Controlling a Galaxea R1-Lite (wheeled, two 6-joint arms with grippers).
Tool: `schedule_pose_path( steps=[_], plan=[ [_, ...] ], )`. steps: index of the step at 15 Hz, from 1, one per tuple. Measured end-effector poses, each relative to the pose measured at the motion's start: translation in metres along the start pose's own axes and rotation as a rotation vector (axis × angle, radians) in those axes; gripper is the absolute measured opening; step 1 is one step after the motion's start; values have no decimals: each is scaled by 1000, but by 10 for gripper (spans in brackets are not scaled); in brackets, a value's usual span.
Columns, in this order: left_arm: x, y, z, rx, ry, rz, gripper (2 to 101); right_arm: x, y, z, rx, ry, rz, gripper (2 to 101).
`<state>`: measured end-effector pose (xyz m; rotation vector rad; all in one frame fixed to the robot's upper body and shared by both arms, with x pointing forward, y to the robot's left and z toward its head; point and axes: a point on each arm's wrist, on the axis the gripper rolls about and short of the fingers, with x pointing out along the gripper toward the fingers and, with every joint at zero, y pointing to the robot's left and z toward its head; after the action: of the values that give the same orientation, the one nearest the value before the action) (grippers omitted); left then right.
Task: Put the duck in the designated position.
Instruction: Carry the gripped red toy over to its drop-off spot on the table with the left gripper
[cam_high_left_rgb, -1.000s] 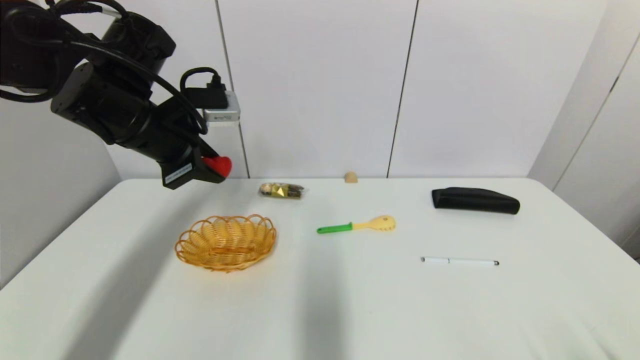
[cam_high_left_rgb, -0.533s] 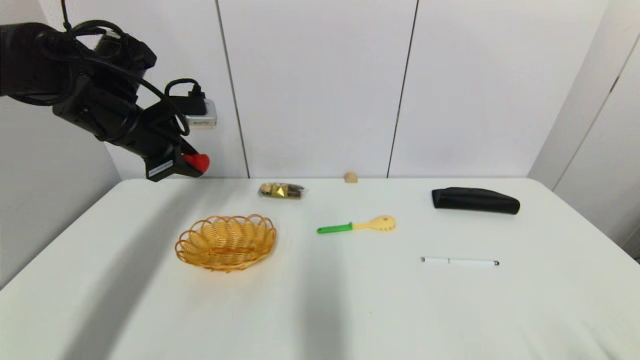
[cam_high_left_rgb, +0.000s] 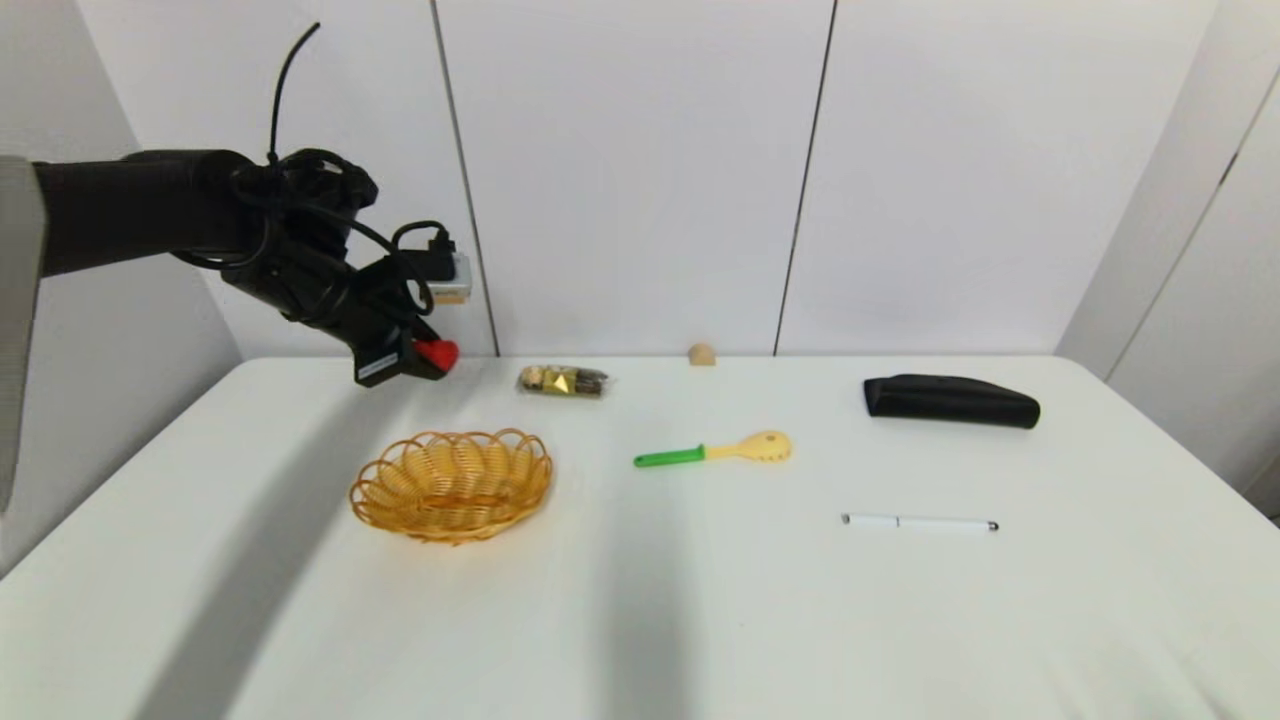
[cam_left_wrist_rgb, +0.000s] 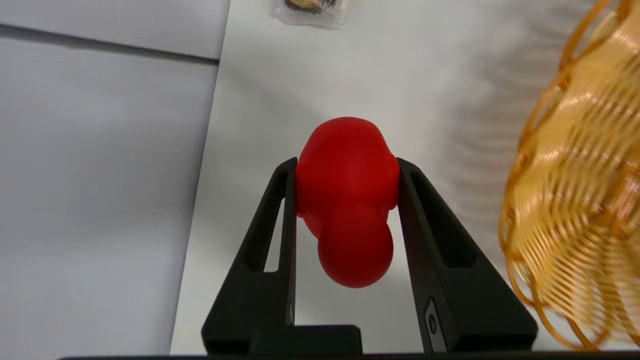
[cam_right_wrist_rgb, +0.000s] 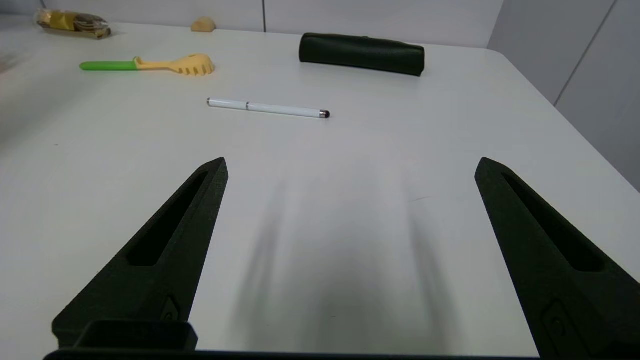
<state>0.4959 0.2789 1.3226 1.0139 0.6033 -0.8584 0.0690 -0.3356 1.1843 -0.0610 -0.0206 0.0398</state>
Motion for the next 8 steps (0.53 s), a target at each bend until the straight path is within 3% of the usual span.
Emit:
schedule_pose_path(
  steps=[8],
  plan=[
    [48,-8,-5,-8,-16,-111,369,0,0,0,0,0,0,980]
  ],
)
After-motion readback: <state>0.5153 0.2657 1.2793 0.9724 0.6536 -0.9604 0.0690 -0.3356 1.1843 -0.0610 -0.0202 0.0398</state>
